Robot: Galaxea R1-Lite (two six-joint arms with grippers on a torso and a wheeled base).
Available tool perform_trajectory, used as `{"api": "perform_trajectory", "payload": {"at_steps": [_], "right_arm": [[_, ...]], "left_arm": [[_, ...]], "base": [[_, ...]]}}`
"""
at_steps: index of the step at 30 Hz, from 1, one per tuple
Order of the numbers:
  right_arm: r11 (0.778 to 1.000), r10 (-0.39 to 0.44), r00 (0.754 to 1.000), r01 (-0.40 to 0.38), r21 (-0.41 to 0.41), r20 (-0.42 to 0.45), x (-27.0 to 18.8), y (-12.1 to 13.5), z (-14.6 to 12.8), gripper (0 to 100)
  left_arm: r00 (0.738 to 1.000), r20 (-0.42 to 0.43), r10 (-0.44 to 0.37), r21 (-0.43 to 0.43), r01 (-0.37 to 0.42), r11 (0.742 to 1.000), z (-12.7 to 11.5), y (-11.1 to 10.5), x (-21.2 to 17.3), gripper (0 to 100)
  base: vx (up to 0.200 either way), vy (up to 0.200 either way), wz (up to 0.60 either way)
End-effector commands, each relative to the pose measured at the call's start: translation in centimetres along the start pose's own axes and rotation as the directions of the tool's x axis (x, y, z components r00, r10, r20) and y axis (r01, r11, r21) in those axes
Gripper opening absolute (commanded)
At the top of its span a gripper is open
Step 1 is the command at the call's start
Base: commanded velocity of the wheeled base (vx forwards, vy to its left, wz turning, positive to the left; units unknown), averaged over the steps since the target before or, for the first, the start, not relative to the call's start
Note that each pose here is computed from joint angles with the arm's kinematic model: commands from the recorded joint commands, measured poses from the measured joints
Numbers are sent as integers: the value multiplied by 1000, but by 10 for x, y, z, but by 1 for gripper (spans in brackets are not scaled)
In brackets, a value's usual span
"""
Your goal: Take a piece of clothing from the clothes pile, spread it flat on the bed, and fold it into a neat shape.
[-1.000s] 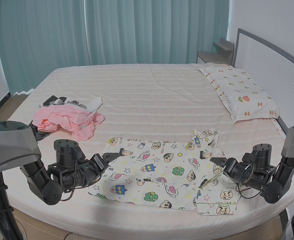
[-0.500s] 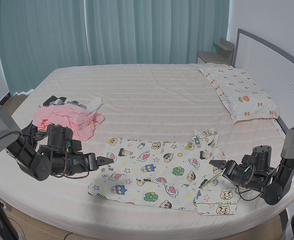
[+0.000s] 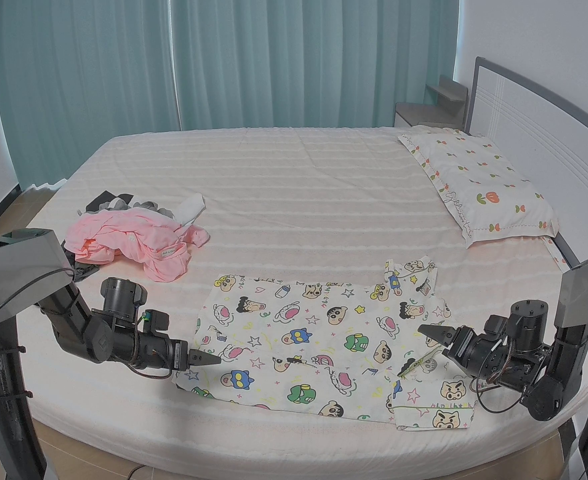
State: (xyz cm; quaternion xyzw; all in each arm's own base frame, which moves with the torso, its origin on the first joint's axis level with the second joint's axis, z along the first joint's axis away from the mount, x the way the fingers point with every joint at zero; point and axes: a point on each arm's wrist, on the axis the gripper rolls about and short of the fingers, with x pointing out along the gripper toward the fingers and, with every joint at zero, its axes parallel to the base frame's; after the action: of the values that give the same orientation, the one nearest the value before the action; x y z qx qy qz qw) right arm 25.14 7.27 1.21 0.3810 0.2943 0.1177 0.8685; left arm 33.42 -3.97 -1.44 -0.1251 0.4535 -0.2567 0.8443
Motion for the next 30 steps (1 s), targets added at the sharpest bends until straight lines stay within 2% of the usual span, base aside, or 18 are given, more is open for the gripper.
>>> {"api": "perform_trajectory", "payload": {"at_steps": [1, 14, 15, 30], "right_arm": [[1000, -8, 1000, 8, 4, -13, 1, -3, -2, 100], [1000, -11, 1000, 11, 5, -16, 1, -4, -3, 100], [1000, -10, 1000, 10, 3, -15, 2, -4, -2, 100], [1000, -10, 1000, 10, 3, -15, 2, -4, -2, 100]], "left_arm": [[1000, -26, 2, -19, -2, 1000, -6, 5, 7, 100], [999, -33, 3, -14, -3, 1000, -7, 8, 11, 100], [999, -32, 3, -13, -3, 1000, -7, 8, 12, 0], [998, -30, 50, -38, -51, 998, -10, 15, 4, 0]], "base": [[0, 0, 0], [0, 0, 0], [0, 0, 0], [0, 0, 0]]}}
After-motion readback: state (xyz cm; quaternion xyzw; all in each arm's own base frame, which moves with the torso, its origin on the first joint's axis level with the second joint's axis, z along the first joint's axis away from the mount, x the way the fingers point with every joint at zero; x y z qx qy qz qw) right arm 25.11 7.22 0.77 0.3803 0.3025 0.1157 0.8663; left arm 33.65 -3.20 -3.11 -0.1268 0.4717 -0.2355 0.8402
